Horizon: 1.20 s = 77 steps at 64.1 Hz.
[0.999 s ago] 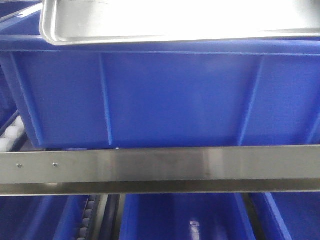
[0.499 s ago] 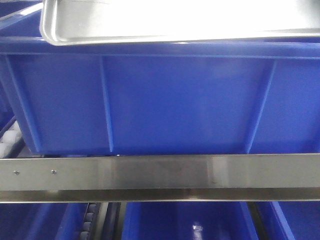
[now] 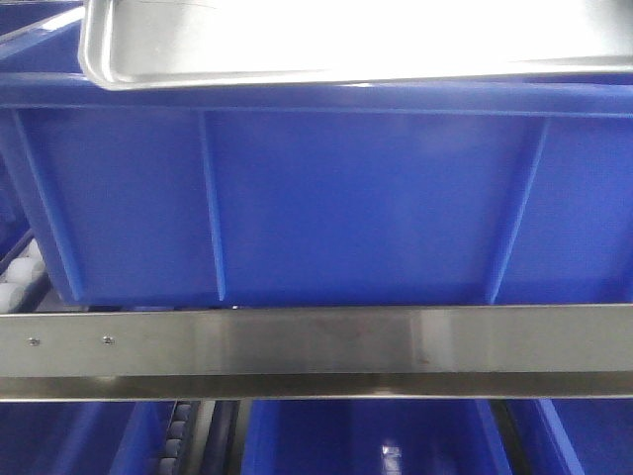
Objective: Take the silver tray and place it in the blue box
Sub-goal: 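Hold the tray above the large blue bin with both grippers, then lower the tray into the blue bin and open both grippers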
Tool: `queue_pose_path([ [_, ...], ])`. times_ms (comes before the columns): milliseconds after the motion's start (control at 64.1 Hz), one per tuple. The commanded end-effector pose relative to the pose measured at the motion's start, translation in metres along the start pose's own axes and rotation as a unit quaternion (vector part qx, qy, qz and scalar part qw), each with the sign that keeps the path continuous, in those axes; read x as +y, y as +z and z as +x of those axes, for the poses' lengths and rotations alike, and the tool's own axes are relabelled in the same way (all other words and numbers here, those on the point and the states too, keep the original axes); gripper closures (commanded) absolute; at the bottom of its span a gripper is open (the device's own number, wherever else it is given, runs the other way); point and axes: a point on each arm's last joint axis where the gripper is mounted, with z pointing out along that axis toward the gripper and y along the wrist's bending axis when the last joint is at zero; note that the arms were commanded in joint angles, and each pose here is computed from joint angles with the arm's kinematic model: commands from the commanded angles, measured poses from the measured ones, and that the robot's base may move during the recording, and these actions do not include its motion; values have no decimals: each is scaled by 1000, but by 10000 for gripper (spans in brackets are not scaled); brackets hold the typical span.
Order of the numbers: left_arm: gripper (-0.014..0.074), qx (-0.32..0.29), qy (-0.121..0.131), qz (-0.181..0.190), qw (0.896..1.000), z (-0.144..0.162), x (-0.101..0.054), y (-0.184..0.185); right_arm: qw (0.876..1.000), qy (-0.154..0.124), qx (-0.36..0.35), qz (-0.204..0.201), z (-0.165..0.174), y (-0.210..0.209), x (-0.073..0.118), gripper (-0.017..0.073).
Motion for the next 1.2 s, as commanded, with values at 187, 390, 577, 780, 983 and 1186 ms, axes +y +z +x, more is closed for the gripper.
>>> queue_pose_path([
  [187,697,-51,17,9,999,-9,-1,-16,998,-16,-55,2,-12,-12,-2,503],
  [390,697,-52,17,10,998,-9,-1,-16,998,-17,-66,-4,-14,-12,-1,503],
  [577,697,-94,23,17,995,-20,-2,-23,992,-20,-116,-36,-23,-15,5,503],
  [780,697,-141,26,-3,990,-50,-1,-26,989,-16,-143,-31,-45,-15,10,503],
  [983,697,-141,22,-41,989,-87,3,20,989,-22,-148,18,-88,8,12,503],
  [1186,697,-128,8,-65,990,-109,19,79,992,-26,-106,65,-113,63,5,503],
])
